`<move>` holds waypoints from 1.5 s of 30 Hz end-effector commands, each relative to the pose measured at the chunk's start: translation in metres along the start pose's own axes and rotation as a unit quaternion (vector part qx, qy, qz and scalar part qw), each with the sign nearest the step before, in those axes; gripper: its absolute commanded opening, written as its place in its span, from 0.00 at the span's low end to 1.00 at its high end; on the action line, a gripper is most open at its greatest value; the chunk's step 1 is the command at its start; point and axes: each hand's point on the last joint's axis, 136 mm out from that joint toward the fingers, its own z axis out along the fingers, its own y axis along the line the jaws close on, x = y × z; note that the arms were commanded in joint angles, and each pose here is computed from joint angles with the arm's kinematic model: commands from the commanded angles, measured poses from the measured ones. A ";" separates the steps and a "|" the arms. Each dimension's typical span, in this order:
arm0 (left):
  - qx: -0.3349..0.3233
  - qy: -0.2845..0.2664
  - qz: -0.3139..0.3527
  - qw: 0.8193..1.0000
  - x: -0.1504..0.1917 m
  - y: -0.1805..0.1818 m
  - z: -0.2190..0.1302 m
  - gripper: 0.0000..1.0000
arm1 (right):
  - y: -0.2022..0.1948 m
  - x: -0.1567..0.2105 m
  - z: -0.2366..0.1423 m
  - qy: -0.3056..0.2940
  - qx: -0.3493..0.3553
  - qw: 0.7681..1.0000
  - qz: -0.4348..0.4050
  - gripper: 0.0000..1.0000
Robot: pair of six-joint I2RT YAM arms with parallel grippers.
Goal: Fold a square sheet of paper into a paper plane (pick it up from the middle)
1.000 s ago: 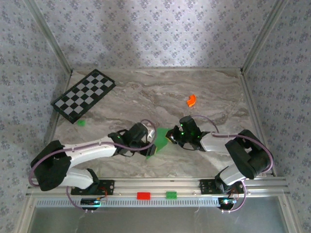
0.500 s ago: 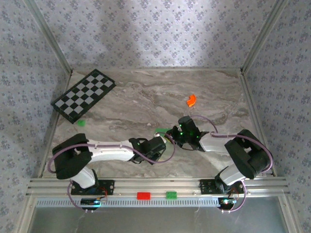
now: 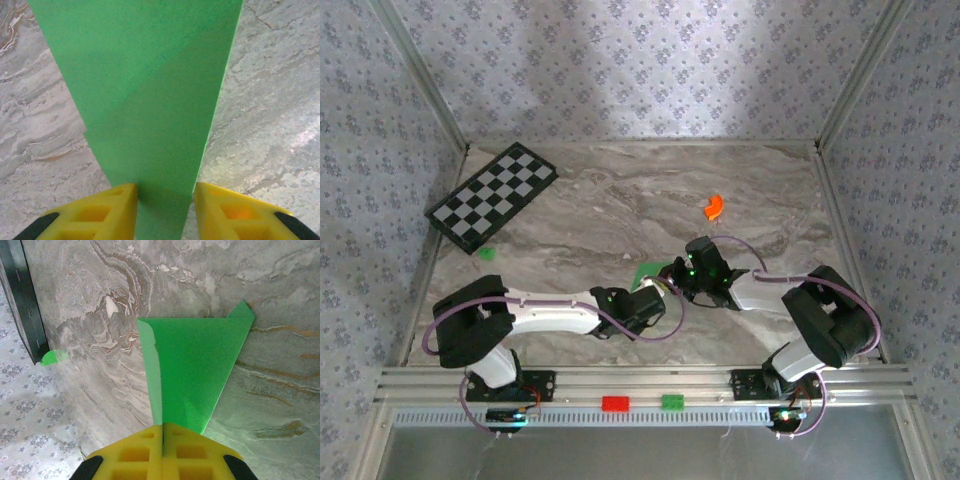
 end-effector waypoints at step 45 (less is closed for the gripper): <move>-0.003 0.031 -0.011 0.999 0.001 0.009 0.003 0.02 | -0.057 -0.018 -0.066 -0.040 0.143 0.989 -0.021 0.42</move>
